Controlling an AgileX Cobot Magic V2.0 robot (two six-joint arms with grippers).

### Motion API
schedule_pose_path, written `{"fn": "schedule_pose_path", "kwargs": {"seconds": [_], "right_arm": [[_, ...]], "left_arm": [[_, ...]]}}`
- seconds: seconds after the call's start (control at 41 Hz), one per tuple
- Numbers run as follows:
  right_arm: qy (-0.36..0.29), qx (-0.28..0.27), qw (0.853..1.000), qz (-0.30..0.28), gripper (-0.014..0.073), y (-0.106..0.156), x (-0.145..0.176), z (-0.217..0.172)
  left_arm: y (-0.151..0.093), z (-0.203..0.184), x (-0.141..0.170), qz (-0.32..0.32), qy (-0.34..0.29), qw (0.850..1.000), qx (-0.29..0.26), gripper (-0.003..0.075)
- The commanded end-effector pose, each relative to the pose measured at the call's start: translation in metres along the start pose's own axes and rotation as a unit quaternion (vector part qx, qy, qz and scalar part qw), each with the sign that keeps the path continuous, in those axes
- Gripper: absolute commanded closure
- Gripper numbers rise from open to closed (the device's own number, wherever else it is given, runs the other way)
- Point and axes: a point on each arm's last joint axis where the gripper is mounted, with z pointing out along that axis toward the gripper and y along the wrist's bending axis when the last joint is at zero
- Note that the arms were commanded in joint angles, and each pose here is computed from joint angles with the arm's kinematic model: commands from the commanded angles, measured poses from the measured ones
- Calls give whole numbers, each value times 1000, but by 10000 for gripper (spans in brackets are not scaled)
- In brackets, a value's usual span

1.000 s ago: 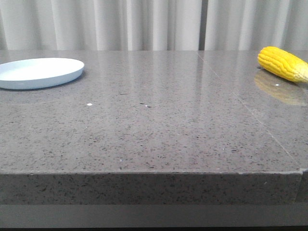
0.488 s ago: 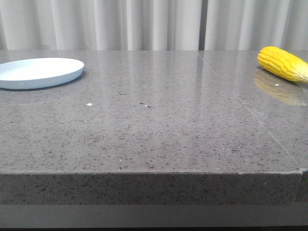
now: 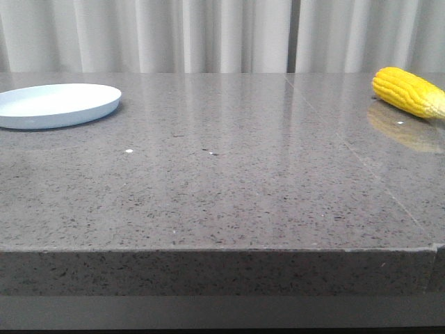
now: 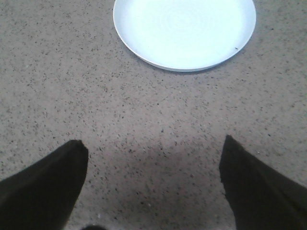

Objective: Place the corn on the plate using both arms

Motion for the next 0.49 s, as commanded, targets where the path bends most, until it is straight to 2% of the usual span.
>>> {"fn": "schedule_pose_path", "kwargs": {"seconds": [0.0, 0.098, 0.195, 0.463], "right_arm": [[-46, 6, 999, -7, -1, -1, -15, -5], [-46, 6, 999, -7, -1, -1, -15, -5], [-46, 6, 999, -7, -1, -1, -15, -5], [-46, 6, 999, -7, -1, -1, -15, -5]], "left_arm": [[5, 5, -28, 32, -23, 999, -25, 164], [14, 20, -41, 33, 2, 999, -42, 164], [24, 35, -55, -3, 14, 999, -39, 164], [45, 90, -86, -76, 20, 995, 64, 164]]}}
